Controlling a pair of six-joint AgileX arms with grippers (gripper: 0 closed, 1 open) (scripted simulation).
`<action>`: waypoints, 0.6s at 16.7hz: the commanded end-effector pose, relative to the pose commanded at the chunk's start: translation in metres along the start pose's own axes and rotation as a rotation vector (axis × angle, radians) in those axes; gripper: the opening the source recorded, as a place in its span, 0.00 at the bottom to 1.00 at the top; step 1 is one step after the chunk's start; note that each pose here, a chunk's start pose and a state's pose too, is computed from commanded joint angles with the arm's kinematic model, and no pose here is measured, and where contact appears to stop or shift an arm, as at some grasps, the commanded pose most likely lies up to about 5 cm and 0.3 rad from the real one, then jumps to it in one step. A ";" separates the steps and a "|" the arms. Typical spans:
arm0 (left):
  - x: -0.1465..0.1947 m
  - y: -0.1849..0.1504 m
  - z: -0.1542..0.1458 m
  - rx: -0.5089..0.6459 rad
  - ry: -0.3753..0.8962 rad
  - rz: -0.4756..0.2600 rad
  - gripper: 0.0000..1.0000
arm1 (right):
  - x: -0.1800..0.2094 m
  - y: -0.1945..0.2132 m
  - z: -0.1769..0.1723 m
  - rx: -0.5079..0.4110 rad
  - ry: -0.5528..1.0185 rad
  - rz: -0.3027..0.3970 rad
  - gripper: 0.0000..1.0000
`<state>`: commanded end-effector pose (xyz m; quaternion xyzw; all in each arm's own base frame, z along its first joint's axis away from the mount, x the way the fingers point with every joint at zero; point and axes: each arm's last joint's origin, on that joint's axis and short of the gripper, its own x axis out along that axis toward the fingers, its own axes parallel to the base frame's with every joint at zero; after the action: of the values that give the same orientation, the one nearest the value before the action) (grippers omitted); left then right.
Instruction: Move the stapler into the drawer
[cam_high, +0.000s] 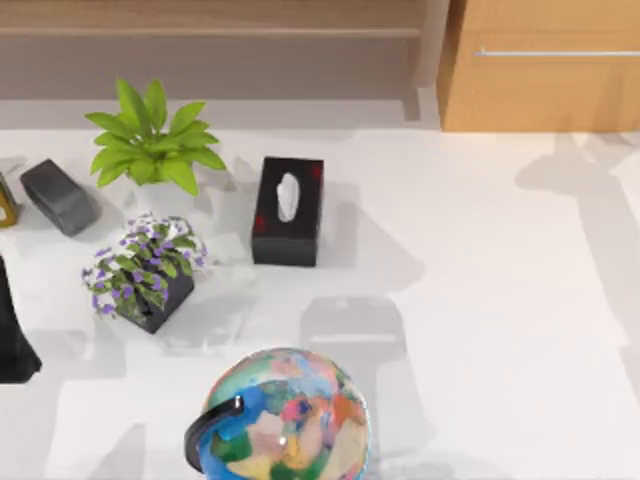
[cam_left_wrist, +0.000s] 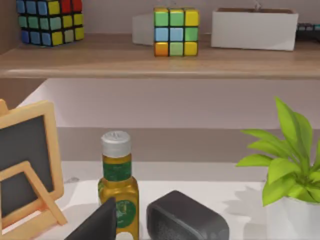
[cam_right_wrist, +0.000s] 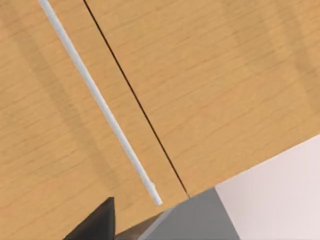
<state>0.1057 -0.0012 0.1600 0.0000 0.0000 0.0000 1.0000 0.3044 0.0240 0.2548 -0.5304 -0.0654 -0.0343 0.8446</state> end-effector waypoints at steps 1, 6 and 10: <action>0.000 0.000 0.000 0.000 0.000 0.000 1.00 | 0.017 0.017 -0.004 -0.071 0.008 0.012 1.00; 0.000 0.000 0.000 0.000 0.000 0.000 1.00 | 0.069 0.116 -0.026 -0.345 0.043 0.090 1.00; 0.000 0.000 0.000 0.000 0.000 0.000 1.00 | 0.076 0.170 -0.035 -0.437 0.051 0.132 1.00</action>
<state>0.1057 -0.0012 0.1600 0.0000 0.0000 0.0000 1.0000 0.4041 0.0667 0.0997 -0.7026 -0.0001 -0.0057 0.7116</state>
